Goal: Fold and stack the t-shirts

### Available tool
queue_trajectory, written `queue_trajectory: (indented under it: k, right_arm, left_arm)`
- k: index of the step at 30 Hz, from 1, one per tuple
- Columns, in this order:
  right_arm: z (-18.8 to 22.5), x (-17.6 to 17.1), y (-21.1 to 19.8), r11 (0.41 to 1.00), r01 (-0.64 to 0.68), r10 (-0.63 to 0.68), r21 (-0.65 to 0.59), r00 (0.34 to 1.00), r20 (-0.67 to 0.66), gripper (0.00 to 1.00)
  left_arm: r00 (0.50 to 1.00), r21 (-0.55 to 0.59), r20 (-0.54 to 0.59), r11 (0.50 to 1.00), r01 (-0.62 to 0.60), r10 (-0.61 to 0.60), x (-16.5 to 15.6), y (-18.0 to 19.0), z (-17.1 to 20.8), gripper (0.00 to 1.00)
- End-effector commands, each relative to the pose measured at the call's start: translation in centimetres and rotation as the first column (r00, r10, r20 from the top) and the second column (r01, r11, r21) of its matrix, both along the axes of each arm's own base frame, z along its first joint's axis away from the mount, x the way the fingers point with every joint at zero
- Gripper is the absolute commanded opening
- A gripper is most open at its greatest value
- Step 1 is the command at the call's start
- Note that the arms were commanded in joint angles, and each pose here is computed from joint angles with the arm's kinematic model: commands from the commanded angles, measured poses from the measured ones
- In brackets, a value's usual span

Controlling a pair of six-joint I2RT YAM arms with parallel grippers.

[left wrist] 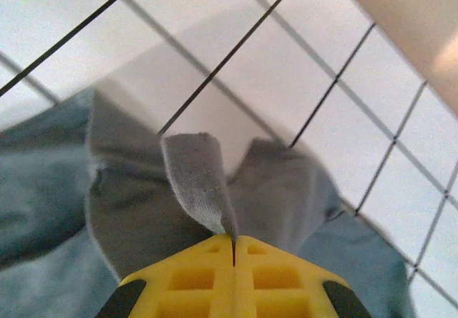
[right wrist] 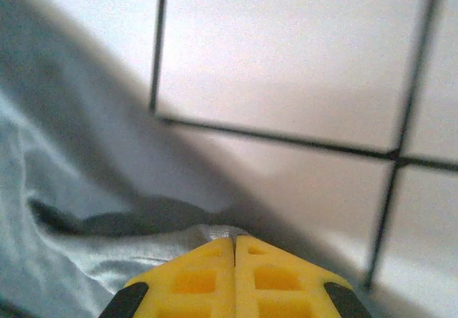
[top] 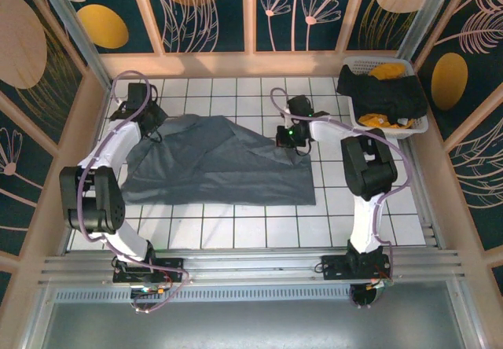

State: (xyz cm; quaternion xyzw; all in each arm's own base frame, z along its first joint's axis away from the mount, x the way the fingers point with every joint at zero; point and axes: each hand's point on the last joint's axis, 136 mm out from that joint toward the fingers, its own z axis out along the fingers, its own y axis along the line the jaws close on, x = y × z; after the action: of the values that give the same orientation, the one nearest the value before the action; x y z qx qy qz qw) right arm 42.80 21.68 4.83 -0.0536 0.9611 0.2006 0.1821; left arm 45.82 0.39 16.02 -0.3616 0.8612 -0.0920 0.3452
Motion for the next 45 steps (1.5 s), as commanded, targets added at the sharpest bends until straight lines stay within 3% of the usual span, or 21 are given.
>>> queue_trajectory:
  k: [1,7,13,20,30,36,45]
  right_arm:
    - [4.7,3.6,-2.9,0.994,0.11,-0.108,-0.015,0.988,0.113,0.0]
    - [4.1,8.0,-6.1,0.977,0.212,-0.208,-0.028,0.973,0.103,0.0]
    - [3.6,11.2,-8.0,0.959,0.284,-0.28,-0.022,0.955,0.099,0.0]
    - [3.8,12.8,-7.6,0.963,0.269,-0.269,0.02,0.959,0.093,0.0]
    - [7.3,10.0,-6.3,0.972,0.227,-0.234,0.06,0.957,0.169,0.0]
    - [7.9,5.6,-7.7,0.953,0.3,-0.303,0.045,0.935,0.185,0.0]
    - [3.8,-1.5,-7.9,0.958,0.287,-0.287,0.011,0.954,0.083,0.0]
  left_arm:
    - [0.994,0.032,0.081,0.997,0.064,-0.067,3.8,-0.7,2.3,0.0]
    - [0.984,0.117,0.118,0.986,0.118,-0.132,9.4,-0.7,3.0,0.0]
    - [0.979,0.171,0.169,0.982,0.083,-0.112,13.0,1.1,3.9,0.0]
    - [0.978,0.168,0.167,0.981,0.096,-0.124,13.8,1.7,3.4,0.0]
    - [0.982,0.146,0.178,0.989,0.029,-0.055,6.6,2.6,3.9,0.0]
    - [0.984,0.151,0.127,0.978,-0.146,0.127,-0.6,5.0,3.1,0.0]
    - [0.942,0.19,-0.015,0.926,-0.325,0.334,-10.7,7.3,-2.5,0.0]
